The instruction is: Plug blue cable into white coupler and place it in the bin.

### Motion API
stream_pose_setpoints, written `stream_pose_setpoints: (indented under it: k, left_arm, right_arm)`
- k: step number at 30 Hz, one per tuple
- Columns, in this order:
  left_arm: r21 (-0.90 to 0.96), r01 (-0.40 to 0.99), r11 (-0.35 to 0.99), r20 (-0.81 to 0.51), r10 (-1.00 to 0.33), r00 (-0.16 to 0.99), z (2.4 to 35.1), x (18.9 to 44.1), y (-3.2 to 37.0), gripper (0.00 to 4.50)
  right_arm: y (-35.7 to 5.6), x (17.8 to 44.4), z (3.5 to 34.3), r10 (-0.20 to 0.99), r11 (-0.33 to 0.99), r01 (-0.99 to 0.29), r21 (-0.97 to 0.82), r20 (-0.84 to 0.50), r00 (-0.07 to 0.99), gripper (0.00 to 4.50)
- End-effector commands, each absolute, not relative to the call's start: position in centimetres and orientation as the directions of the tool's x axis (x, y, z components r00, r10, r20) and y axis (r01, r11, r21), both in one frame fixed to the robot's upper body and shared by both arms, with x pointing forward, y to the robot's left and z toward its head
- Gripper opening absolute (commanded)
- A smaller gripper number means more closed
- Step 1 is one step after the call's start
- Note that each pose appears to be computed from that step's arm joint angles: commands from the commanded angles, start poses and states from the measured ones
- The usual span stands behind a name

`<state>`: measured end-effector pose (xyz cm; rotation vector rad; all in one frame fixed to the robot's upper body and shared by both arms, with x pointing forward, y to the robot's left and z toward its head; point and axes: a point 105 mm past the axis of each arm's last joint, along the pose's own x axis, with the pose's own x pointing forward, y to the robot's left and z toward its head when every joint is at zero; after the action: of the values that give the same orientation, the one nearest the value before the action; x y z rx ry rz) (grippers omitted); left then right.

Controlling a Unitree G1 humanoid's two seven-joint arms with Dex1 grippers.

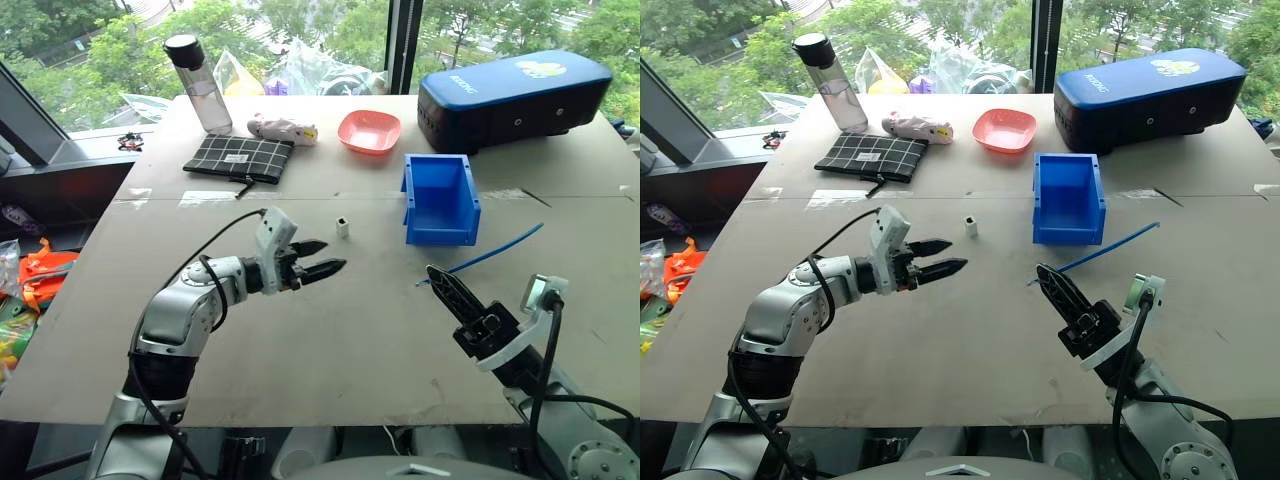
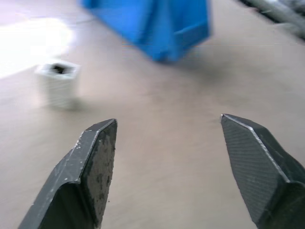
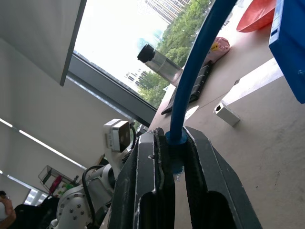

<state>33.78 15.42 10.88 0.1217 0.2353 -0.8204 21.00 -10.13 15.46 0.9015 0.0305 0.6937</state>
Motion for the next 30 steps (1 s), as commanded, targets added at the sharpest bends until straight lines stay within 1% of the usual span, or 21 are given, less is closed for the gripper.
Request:
stream_pose_setpoints:
  k: [1, 4, 9, 13, 15, 17, 18, 19, 20, 21, 22, 24, 27, 30]
  left_arm:
    - [0.157, 0.736, 0.658, -0.235, -0.699, 0.675, 11.1, 36.1, 14.9, 3.49]
    - [0.195, 0.761, 0.619, -0.260, -0.715, 0.649, 10.2, 37.6, 14.2, 3.49]
    - [0.210, 0.812, 0.544, -0.284, -0.761, 0.583, 9.8, 39.5, 12.6, 3.49]
    - [0.245, 0.803, 0.542, -0.290, -0.750, 0.595, 10.2, 41.4, 11.3, 3.49]
    - [0.249, 0.815, 0.523, -0.291, -0.762, 0.578, 10.2, 41.6, 10.5, 2.96]
    - [0.251, 0.826, 0.504, -0.297, -0.772, 0.561, 10.2, 41.7, 10.0, 2.32]
    - [0.251, 0.832, 0.495, -0.301, -0.777, 0.553, 10.2, 41.7, 9.9, 1.71]
    - [0.251, 0.838, 0.484, -0.306, -0.782, 0.543, 10.1, 41.6, 9.9, 1.36]
    - [0.251, 0.845, 0.471, -0.310, -0.788, 0.532, 10.1, 41.5, 9.9, 0.76]
    - [0.243, 0.859, 0.451, -0.310, -0.803, 0.509, 10.2, 41.3, 9.8, 0.57]
    - [0.234, 0.874, 0.427, -0.310, -0.819, 0.483, 10.2, 41.0, 9.6, 0.61]
    - [0.202, 0.916, 0.346, -0.305, -0.867, 0.394, 10.5, 40.1, 8.7, 0.61]
    - [0.181, 0.973, 0.144, -0.305, -0.932, 0.195, 10.6, 37.6, 5.8, 0.61]
    - [0.182, 0.983, -0.009, -0.313, -0.948, 0.050, 10.3, 35.2, 3.1, 0.61]
  right_arm:
    - [-10.1, 21.2, 15.9, 0.570, 0.411, -0.570, 0.712, 0.288, 0.769, 0.00]
    - [-10.1, 21.4, 15.8, 0.580, 0.417, -0.576, 0.703, 0.283, 0.764, 0.00]
    - [-10.7, 21.4, 15.8, 0.568, 0.442, -0.571, 0.692, 0.277, 0.775, 0.00]
    - [-10.4, 20.8, 16.3, 0.559, 0.456, -0.567, 0.686, 0.275, 0.782, 0.00]
    - [-10.2, 20.6, 16.5, 0.557, 0.465, -0.564, 0.682, 0.270, 0.786, 0.00]
    - [-10.2, 20.6, 16.7, 0.550, 0.476, -0.560, 0.678, 0.267, 0.791, 0.00]
    - [-10.2, 20.5, 16.7, 0.544, 0.486, -0.556, 0.674, 0.265, 0.796, 0.00]
    - [-10.3, 20.6, 16.7, 0.538, 0.500, -0.553, 0.667, 0.260, 0.801, 0.00]
    - [-10.4, 20.6, 16.7, 0.533, 0.514, -0.549, 0.659, 0.256, 0.806, 0.00]
    - [-10.5, 20.7, 16.8, 0.530, 0.530, -0.548, 0.647, 0.252, 0.810, 0.00]
    - [-10.5, 20.8, 16.8, 0.529, 0.546, -0.549, 0.633, 0.247, 0.812, 0.00]
    - [-10.7, 21.1, 16.5, 0.547, 0.602, -0.560, 0.570, 0.216, 0.809, 0.00]
    - [-10.7, 21.9, 16.2, 0.608, 0.658, -0.610, 0.441, 0.167, 0.776, 0.00]
    - [-10.4, 22.9, 15.2, 0.684, 0.680, -0.673, 0.291, 0.079, 0.725, 0.00]
